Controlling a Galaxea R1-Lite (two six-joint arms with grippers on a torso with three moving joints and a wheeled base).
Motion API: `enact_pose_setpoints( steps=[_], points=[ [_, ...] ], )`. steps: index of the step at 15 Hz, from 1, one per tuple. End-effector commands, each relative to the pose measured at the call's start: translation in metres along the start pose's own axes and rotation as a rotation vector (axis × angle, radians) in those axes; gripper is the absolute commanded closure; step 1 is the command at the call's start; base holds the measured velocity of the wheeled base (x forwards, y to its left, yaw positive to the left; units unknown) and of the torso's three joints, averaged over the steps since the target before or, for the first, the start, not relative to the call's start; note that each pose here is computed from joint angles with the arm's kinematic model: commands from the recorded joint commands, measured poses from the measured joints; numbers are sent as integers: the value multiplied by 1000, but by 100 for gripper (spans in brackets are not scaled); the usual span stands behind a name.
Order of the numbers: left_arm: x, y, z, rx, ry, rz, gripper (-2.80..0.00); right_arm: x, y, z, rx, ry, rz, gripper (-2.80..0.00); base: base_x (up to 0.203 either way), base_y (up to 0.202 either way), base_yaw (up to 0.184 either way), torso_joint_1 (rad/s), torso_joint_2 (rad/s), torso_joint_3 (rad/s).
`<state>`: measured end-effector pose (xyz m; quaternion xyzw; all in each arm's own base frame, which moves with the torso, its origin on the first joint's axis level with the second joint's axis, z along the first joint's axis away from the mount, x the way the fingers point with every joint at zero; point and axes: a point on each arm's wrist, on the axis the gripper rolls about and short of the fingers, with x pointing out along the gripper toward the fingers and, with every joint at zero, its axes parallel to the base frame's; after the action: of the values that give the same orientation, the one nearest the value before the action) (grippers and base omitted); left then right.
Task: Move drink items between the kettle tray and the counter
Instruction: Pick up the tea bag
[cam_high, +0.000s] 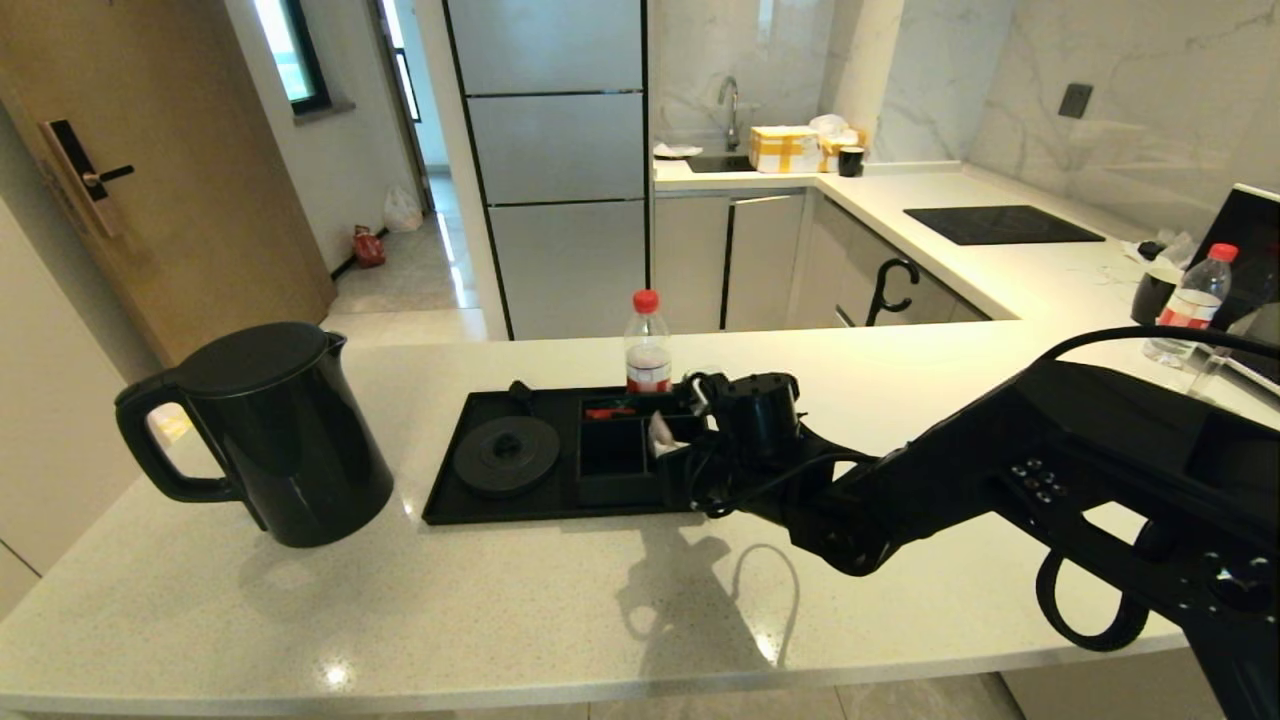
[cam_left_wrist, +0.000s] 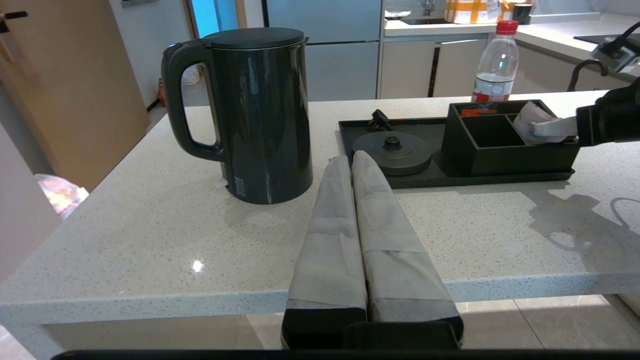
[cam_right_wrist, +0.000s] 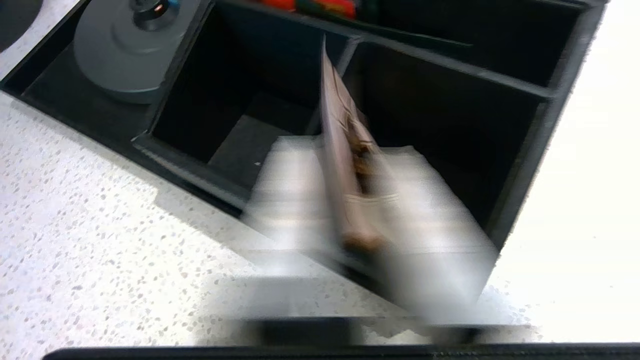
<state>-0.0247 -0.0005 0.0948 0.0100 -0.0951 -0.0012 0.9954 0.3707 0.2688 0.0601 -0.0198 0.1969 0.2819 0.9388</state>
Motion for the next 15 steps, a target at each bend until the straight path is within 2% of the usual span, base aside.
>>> enact_pose_setpoints(
  steps=[1,6,15],
  points=[
    [1,0,-11,0,38,-1,0,-2,0,4,3,-14,1,0,0,0,0,0,0,0],
    [1,0,-11,0,39,-1,0,-4,1,8,7,-25,2,0,0,0,0,0,0,0],
    [1,0,-11,0,38,0,0,-47,-16,72,106,-185,-13,0,0,0,0,0,0,0]
  ],
)
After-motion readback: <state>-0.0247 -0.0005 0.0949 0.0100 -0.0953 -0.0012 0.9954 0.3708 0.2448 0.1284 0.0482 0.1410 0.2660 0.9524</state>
